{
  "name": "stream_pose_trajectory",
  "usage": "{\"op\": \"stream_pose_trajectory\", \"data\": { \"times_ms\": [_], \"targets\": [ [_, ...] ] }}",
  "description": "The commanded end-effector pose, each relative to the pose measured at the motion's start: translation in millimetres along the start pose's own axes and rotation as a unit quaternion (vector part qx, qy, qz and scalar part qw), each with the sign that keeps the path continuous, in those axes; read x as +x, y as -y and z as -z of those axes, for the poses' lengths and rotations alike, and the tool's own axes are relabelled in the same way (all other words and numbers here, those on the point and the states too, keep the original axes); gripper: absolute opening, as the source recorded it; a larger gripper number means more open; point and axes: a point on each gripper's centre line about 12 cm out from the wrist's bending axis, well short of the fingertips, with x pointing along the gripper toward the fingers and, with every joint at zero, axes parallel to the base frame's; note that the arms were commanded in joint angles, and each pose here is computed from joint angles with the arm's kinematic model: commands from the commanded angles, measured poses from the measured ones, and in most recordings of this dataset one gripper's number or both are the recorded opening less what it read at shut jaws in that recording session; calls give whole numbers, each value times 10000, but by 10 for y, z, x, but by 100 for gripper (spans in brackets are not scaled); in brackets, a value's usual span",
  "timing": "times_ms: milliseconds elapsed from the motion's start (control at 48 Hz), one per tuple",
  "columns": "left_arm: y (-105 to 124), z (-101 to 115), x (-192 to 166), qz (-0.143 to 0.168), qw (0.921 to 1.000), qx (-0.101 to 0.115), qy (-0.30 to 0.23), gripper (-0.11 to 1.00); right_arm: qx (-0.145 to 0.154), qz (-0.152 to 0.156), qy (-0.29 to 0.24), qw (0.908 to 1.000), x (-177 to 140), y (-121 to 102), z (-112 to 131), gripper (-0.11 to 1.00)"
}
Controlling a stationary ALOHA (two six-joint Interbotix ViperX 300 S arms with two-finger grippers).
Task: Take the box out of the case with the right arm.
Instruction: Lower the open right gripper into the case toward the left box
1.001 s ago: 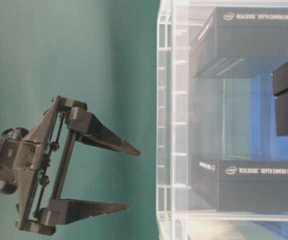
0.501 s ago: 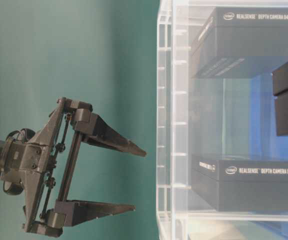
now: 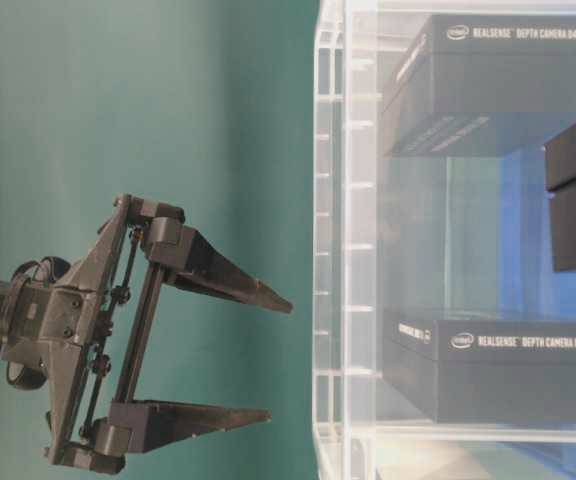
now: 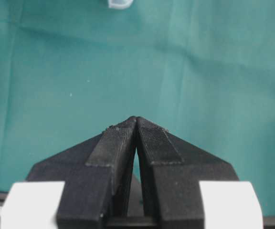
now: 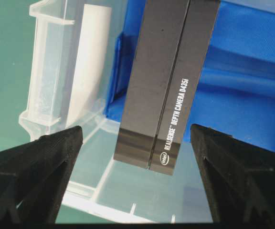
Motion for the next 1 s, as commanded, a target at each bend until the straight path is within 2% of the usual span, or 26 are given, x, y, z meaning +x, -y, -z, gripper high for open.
{"op": "stream_pose_trajectory", "data": {
  "times_ms": [0, 980],
  "targets": [
    [10, -40, -25, 7, 10000, 7, 54, 0, 31, -235, 62, 9997, -179, -38, -47, 94],
    [11, -38, -17, 11, 10000, 6, 37, 0, 16, -164, 112, 9998, -107, -36, -58, 94]
  ]
}}
